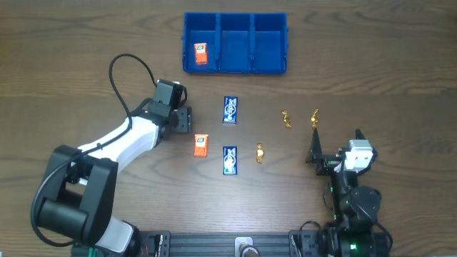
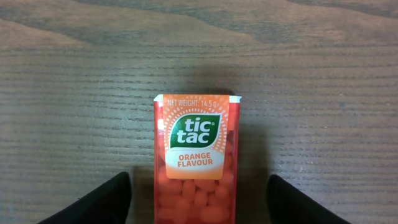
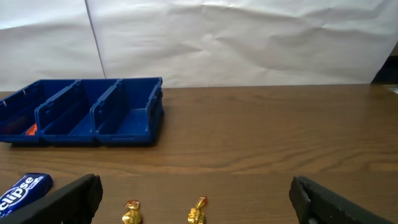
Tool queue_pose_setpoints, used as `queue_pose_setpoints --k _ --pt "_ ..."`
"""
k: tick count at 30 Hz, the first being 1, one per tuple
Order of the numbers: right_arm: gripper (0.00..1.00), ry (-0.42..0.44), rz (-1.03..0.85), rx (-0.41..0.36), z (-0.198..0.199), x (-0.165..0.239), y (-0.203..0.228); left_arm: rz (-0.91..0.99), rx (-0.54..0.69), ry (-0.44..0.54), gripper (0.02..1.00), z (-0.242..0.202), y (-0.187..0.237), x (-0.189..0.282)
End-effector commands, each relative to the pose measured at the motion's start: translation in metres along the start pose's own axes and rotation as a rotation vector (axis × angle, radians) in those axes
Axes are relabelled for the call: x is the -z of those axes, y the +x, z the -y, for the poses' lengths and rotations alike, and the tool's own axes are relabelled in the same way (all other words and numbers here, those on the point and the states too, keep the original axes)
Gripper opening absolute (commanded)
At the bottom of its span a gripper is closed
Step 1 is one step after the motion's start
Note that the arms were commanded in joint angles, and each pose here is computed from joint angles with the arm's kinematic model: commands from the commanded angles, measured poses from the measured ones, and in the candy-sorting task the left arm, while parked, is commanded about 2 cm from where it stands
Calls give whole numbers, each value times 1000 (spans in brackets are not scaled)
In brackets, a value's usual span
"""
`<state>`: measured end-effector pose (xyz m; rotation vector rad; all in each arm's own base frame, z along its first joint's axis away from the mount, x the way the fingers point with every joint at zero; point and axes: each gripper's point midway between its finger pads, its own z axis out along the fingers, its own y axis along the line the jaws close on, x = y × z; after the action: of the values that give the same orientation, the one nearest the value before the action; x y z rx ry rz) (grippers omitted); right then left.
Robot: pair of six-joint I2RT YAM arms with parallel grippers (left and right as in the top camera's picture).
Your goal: Sort Candies Into Trays
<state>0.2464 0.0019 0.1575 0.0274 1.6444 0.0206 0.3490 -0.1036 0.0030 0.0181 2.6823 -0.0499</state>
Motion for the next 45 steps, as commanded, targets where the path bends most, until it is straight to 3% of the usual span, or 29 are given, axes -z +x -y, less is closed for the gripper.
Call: queue_pose_setpoints --k 1,9,20,25,30,34,38,45 --pt "998 -10 -3 9 -2 0 1 -17 18 -13 619 -6 2 -7" --pt "998 -10 -3 9 -2 0 1 -18 33 -11 391 -9 1 -7" --pt "998 -10 -3 9 -2 0 1 2 41 14 314 -4 -7 -3" --pt "998 -10 -3 9 -2 0 1 135 41 46 264 10 -57 44" --pt "998 -10 -3 9 -2 0 1 356 39 42 272 30 -142 129" --pt "998 -10 -3 9 -2 0 1 455 27 35 283 43 -197 167" --pt "998 -10 -3 9 -2 0 1 427 5 2 290 57 -243 158" --pt "998 -10 -3 9 -2 0 1 277 -29 10 308 82 -253 80"
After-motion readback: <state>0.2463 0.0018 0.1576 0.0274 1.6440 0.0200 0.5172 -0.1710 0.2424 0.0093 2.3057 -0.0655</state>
